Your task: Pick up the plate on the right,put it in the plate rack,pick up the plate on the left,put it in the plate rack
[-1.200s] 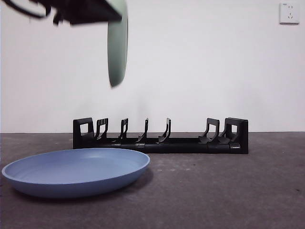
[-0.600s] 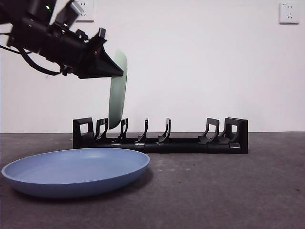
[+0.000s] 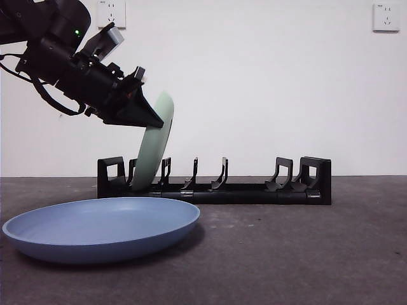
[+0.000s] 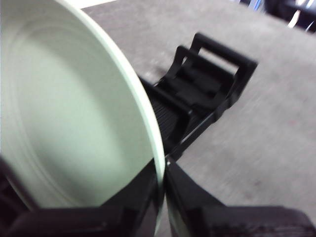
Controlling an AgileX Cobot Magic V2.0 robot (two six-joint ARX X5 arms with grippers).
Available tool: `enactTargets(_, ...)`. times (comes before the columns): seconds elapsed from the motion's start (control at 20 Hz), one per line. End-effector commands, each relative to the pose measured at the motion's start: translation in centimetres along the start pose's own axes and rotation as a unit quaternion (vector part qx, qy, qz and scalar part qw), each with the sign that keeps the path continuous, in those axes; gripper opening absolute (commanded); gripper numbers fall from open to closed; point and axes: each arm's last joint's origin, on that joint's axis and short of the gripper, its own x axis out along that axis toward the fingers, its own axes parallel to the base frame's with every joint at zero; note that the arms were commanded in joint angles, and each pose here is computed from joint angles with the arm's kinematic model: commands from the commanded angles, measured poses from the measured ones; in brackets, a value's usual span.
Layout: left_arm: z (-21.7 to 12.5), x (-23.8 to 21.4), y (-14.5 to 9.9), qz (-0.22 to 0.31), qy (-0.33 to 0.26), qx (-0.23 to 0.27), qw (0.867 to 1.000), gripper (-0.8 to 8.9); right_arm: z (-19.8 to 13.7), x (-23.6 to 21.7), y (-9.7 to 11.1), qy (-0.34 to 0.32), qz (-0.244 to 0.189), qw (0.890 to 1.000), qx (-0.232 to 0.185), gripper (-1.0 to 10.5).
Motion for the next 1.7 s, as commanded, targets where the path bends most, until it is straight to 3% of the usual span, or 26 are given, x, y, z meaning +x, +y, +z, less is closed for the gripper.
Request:
enactTargets(0.05,-0.6,0.2,0.0,0.013,0.021,0.016,1.0,-0.08,-0.2,0.5,-0.2,0.004,0.002,1.0,-0.004,4.7)
enactTargets(0.35,-0.6,0.2,-0.1,0.021,0.025,0.011,0.999,0.27,-0.4,0.6,-0.2,0.009,0.002,1.0,-0.002,4.7)
enactTargets(0.45,-0.6,0.3,-0.2,0.019,0.027,0.01,0.999,1.63,-0.4,0.6,-0.2,0.009,0.002,1.0,-0.002,4.7)
enactTargets(0.55,-0.6,0.2,-0.3,0.018,0.031,0.008,0.999,2.28,-0.4,0.6,-0.2,0.009,0.001,1.0,-0.003,4.7)
enactTargets(0.9,1.0,-1.7,-1.4,-0.008,0.017,0.003,1.0,2.28,-0.4,0.6,-0.2,0.009,0.001,1.0,-0.002,4.7)
enactTargets(1.2,4.8,-8.9,-4.8,-0.003,-0.017,0.025,1.0,2.29,0.4,1.0,-0.4,-0.011,0.005,1.0,-0.005,4.7)
enactTargets(1.3,5.8,-12.3,-6.5,0.0,-0.03,0.043,0.999,2.29,1.0,1.9,-0.4,-0.009,0.029,1.0,0.0,4.7)
enactTargets(1.6,6.0,-22.8,-12.2,0.01,-0.076,0.098,0.992,2.29,3.3,8.4,1.9,0.027,0.077,0.996,-0.021,4.7)
enactTargets(1.7,5.0,-25.3,-13.7,0.012,-0.076,0.119,0.99,2.3,3.8,11.5,2.9,0.04,0.07,0.996,-0.033,4.7)
